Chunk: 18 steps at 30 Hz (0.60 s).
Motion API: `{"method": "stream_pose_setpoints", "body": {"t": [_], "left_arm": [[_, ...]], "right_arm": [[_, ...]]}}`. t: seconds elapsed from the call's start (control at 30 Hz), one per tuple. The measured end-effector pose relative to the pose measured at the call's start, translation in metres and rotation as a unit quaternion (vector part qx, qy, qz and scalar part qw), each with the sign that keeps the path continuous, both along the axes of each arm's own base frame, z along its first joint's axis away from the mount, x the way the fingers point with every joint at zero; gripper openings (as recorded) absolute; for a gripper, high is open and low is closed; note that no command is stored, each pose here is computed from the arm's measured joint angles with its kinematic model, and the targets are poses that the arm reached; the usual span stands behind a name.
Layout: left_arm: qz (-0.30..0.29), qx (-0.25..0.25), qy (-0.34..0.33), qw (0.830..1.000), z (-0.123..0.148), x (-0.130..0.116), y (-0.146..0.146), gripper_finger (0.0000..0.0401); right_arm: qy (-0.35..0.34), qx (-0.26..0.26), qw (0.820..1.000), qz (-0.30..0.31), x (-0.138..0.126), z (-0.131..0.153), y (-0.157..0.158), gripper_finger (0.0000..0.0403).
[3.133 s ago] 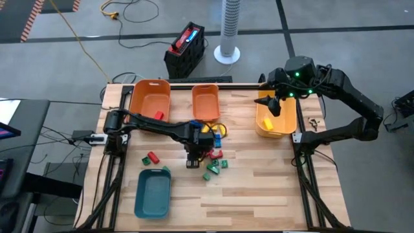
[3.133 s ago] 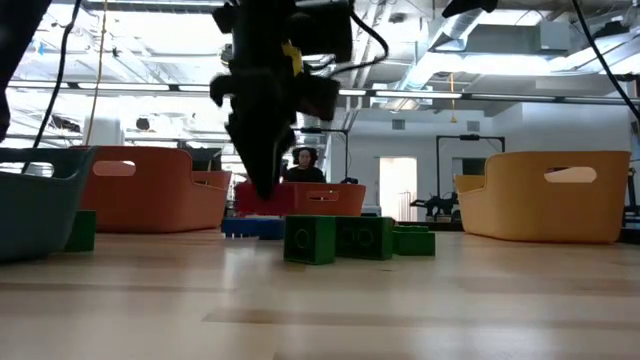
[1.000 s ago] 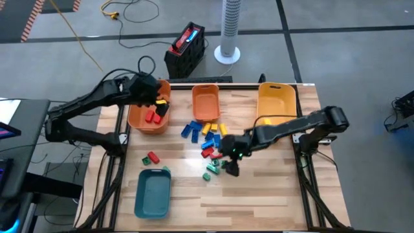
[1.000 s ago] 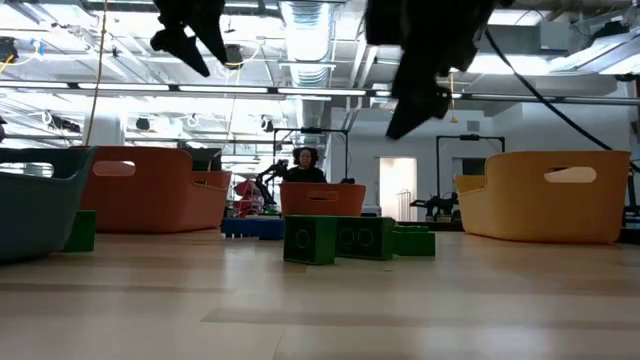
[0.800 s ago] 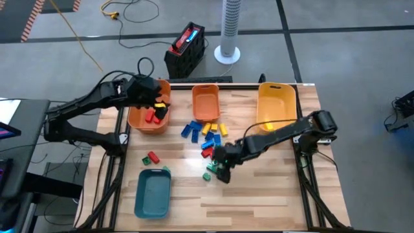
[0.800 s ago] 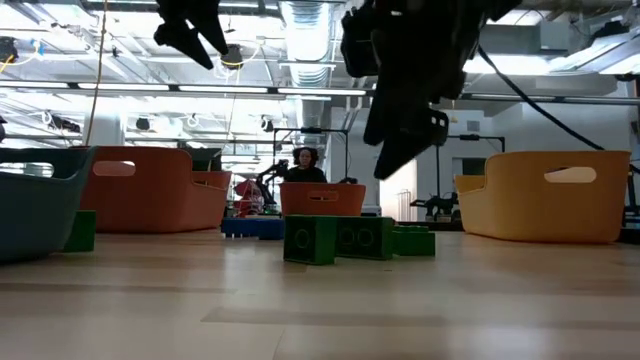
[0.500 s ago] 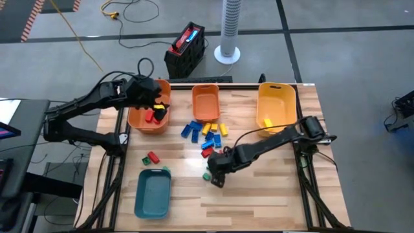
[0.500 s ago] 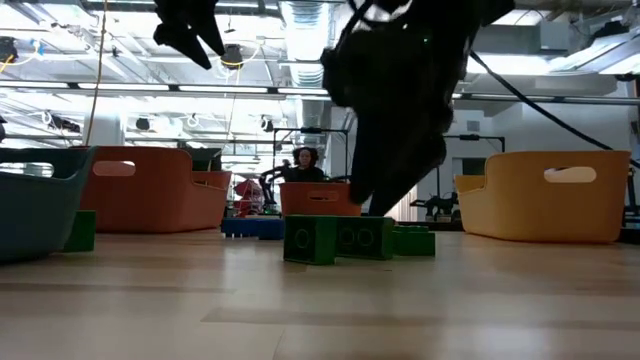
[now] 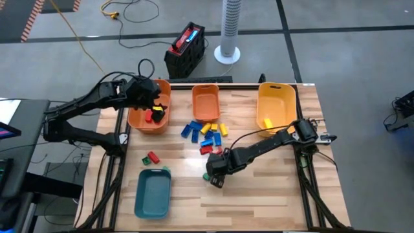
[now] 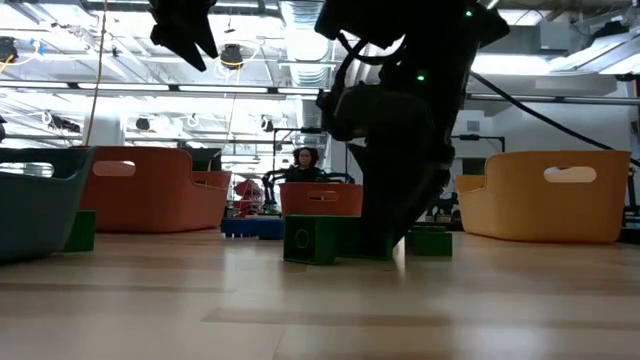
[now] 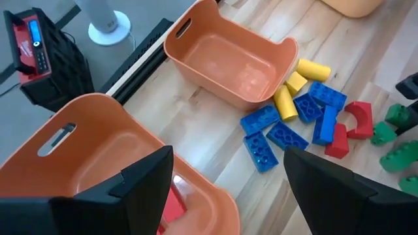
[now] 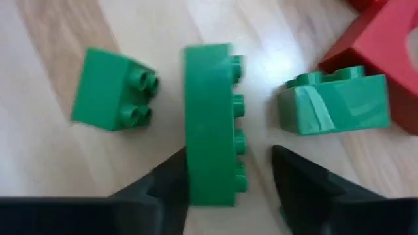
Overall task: Sort blocks
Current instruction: Put the green game piece into the right orange bin
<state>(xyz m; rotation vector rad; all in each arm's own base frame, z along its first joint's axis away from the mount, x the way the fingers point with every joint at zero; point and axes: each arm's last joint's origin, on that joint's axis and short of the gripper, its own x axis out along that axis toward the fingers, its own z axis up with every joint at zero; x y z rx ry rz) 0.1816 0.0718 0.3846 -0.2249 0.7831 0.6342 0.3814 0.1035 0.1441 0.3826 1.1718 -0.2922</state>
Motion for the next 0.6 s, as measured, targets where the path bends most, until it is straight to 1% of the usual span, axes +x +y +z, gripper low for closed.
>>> {"method": "stream_pose_setpoints", "body": {"t": [0.17,0.27,0.37,0.47,0.53,0.6], "left_arm": [[-0.010,0.005,0.010,1.000,-0.001,-0.001,0.000,0.0288],[-0.039,0.005,0.016,0.999,-0.001,0.000,-0.001,0.0288],[-0.091,0.005,0.019,0.996,-0.001,0.001,-0.003,0.0288],[-0.135,0.014,0.025,0.990,0.000,0.002,-0.004,0.0288],[-0.148,0.021,0.027,0.988,0.000,0.003,-0.004,0.0288],[-0.148,0.026,0.019,0.988,0.001,0.005,-0.003,0.0288]], "right_arm": [[-0.011,0.005,1.000,-0.004,0.003,0.002,-0.006,0.0115],[-0.023,0.005,1.000,0.008,0.009,0.014,-0.010,0.0074],[-0.034,-0.001,0.999,0.020,0.012,0.039,-0.016,0.0072],[-0.041,-0.017,0.999,0.013,0.009,0.070,-0.029,0.0073],[-0.051,-0.037,0.998,-0.002,0.003,0.092,-0.040,0.0082],[-0.067,-0.049,0.996,-0.021,-0.005,0.113,-0.055,0.0087]]}}
